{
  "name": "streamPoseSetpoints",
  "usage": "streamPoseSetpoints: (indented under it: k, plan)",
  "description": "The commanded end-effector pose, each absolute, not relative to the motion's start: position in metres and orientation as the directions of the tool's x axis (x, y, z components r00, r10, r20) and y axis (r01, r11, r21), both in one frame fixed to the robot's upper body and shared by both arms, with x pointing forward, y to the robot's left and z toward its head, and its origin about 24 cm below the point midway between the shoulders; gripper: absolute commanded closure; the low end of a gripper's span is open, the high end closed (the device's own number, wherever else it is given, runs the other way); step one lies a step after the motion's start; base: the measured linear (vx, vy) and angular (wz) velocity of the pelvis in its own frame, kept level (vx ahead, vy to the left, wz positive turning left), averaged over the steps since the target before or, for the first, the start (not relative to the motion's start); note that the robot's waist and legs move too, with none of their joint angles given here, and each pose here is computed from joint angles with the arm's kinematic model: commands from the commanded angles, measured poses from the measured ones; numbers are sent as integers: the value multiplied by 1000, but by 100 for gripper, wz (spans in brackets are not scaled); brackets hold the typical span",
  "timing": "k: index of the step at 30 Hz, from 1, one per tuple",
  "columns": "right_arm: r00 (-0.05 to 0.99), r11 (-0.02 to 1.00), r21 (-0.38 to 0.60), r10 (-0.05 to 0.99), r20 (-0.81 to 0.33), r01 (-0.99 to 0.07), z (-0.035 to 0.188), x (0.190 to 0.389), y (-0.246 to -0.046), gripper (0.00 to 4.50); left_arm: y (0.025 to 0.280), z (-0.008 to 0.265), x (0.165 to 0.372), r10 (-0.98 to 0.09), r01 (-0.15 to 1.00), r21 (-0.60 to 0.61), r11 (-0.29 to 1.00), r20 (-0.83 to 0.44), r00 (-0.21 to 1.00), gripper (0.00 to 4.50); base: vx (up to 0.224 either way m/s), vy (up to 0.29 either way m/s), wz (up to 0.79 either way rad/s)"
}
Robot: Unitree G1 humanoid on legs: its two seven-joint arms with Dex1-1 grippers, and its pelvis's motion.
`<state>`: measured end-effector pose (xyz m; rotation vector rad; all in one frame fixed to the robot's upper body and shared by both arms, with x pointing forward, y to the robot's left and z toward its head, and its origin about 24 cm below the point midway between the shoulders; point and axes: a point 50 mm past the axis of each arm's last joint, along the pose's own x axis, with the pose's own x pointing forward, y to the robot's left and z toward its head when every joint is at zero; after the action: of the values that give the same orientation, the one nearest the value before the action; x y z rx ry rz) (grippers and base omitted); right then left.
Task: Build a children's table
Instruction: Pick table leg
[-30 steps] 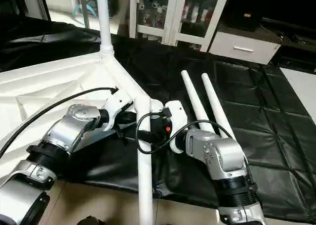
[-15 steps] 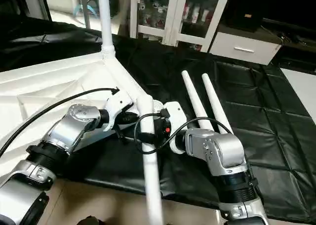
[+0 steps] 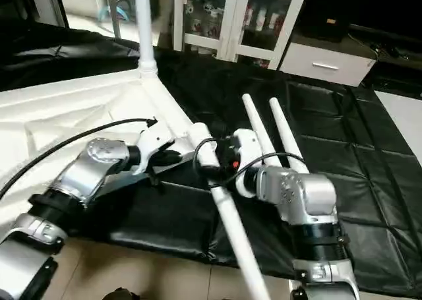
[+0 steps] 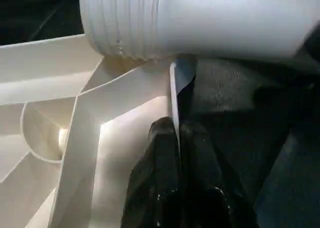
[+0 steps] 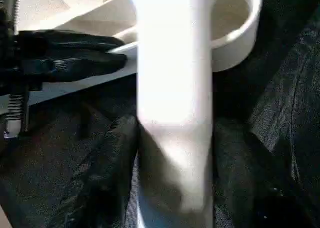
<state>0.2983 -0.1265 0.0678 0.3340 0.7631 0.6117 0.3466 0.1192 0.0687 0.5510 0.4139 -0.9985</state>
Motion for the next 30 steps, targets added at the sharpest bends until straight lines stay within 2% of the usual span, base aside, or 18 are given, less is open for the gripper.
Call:
streamPoseSetpoints:
  k: [1, 5, 11, 17, 24, 26, 27, 29, 30]
  plan:
    - [587, 785, 490, 614, -528, -380, 75, 303, -133, 232, 123, 62, 343, -651, 887, 265, 378, -605, 458, 450, 0, 0, 0]
    - [597, 767, 513, 632, -495, -386, 80, 305, -133, 265, 128, 60, 342, -642, 891, 279, 357, -620, 451, 450, 0, 0, 0]
    - [612, 733, 556, 659, -437, -392, 91, 309, -133, 272, 147, 57, 341, -615, 900, 313, 303, -657, 435, 450, 0, 0, 0]
    - [655, 705, 609, 658, -371, -363, 102, 317, -138, 272, 172, 55, 329, -643, 928, 341, 151, -679, 354, 450, 0, 0, 0]
    - [716, 707, 630, 616, -327, -320, 111, 327, -147, 272, 203, 60, 330, -597, 923, 360, 134, -715, 365, 450, 0, 0, 0]
    - [719, 707, 631, 614, -325, -318, 111, 327, -147, 272, 205, 62, 331, -603, 922, 361, 141, -707, 369, 393, 0, 0, 0]
    - [719, 707, 631, 614, -325, -318, 111, 327, -147, 272, 205, 62, 331, -603, 922, 361, 141, -707, 369, 393, 0, 0, 0]
    - [742, 701, 648, 596, -307, -296, 112, 329, -147, 272, 203, 76, 330, -716, 952, 215, 218, -628, 306, 389, 0, 0, 0]
    - [742, 701, 648, 596, -307, -296, 112, 329, -147, 272, 203, 76, 330, -716, 952, 215, 218, -628, 306, 360, 0, 0, 0]
